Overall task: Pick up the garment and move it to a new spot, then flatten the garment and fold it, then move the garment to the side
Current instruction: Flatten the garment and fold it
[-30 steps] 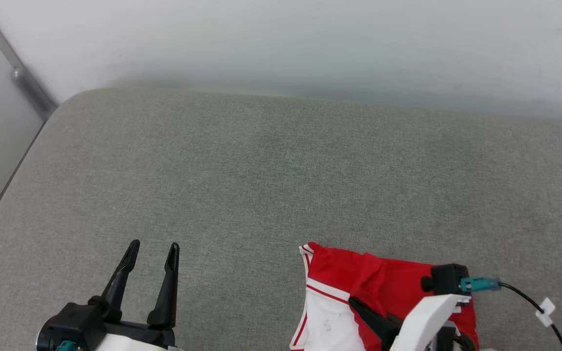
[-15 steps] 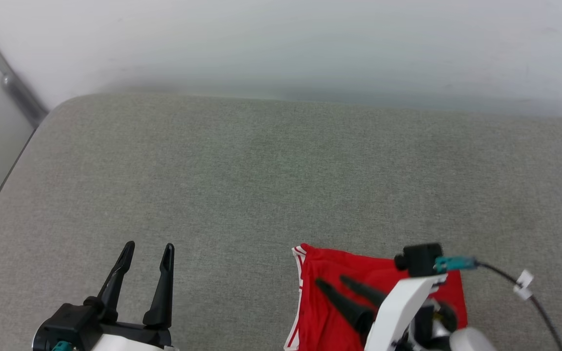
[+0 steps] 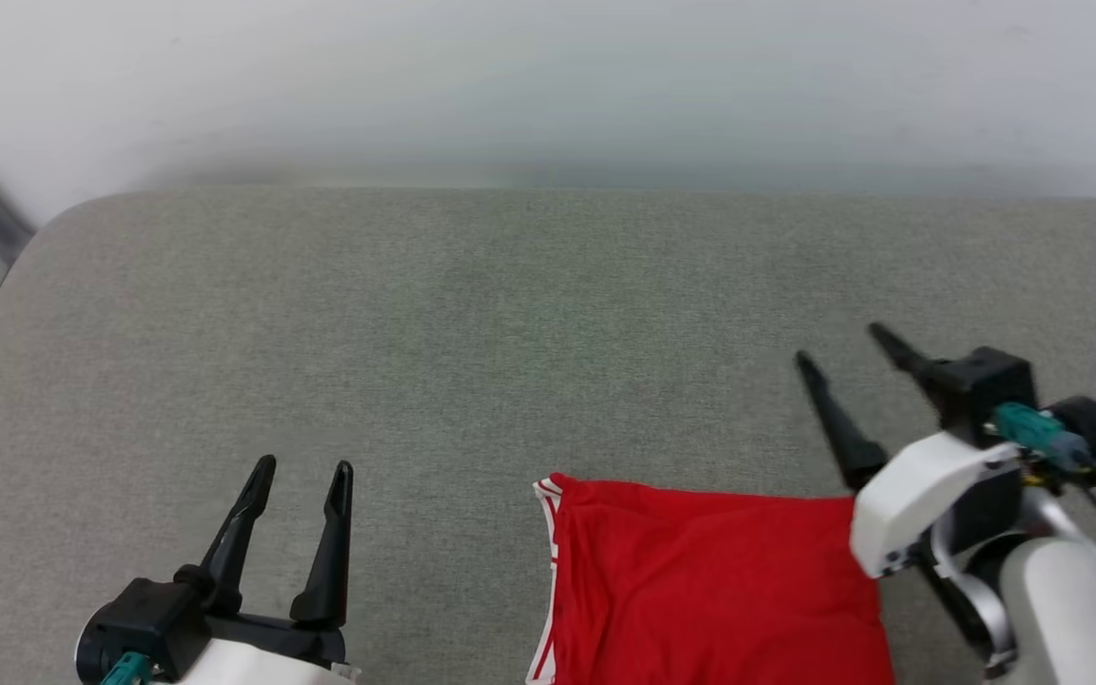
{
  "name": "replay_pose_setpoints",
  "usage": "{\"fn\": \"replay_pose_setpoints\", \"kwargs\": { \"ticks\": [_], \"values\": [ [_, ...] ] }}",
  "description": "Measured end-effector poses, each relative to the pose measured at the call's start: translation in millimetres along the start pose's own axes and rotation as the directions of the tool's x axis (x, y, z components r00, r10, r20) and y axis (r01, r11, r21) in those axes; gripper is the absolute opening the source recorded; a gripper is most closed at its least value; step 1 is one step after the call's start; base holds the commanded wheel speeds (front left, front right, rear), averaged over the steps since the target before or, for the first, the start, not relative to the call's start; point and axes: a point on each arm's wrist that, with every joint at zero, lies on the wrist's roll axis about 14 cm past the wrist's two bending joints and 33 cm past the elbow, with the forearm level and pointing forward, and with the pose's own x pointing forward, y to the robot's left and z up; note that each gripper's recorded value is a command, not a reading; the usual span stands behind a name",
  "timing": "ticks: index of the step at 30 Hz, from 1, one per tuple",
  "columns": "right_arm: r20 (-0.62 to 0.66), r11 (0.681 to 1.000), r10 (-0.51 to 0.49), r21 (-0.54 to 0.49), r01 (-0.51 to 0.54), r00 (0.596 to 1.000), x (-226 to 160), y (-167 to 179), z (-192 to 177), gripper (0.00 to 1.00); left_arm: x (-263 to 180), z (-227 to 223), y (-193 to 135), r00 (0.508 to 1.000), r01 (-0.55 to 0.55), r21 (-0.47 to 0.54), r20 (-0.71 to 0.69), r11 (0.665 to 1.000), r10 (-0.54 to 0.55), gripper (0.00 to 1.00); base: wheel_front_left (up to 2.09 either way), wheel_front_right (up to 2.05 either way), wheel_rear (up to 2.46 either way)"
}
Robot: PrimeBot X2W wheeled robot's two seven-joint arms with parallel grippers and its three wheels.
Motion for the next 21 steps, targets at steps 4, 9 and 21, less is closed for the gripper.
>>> {"fn": "replay_pose_setpoints", "kwargs": {
  "ticks": [4,9,21],
  "values": [
    [0.105,0.991,-0.091,-0.09,0.101,0.99,-11.8,-34.9,16.6,1.0,7.3,-0.8,-7.0,1.0,0.027,-0.003,0.002,1.0,-0.027,1.0,0.0,0.0,0.0],
    [0.196,0.973,-0.208,-0.061,0.224,0.958,-39.3,-67.0,21.0,1.0,11.2,-1.8,-11.7,0.999,0.045,-0.008,0.002,0.999,-0.045,1.0,0.0,0.0,0.0],
    [0.27,0.95,-0.311,0.072,0.303,0.911,-83.0,-68.0,7.1,1.0,14.6,1.1,-17.7,0.998,0.064,-0.027,0.014,0.998,-0.064,1.0,0.0,0.0,0.0]
  ]
}}
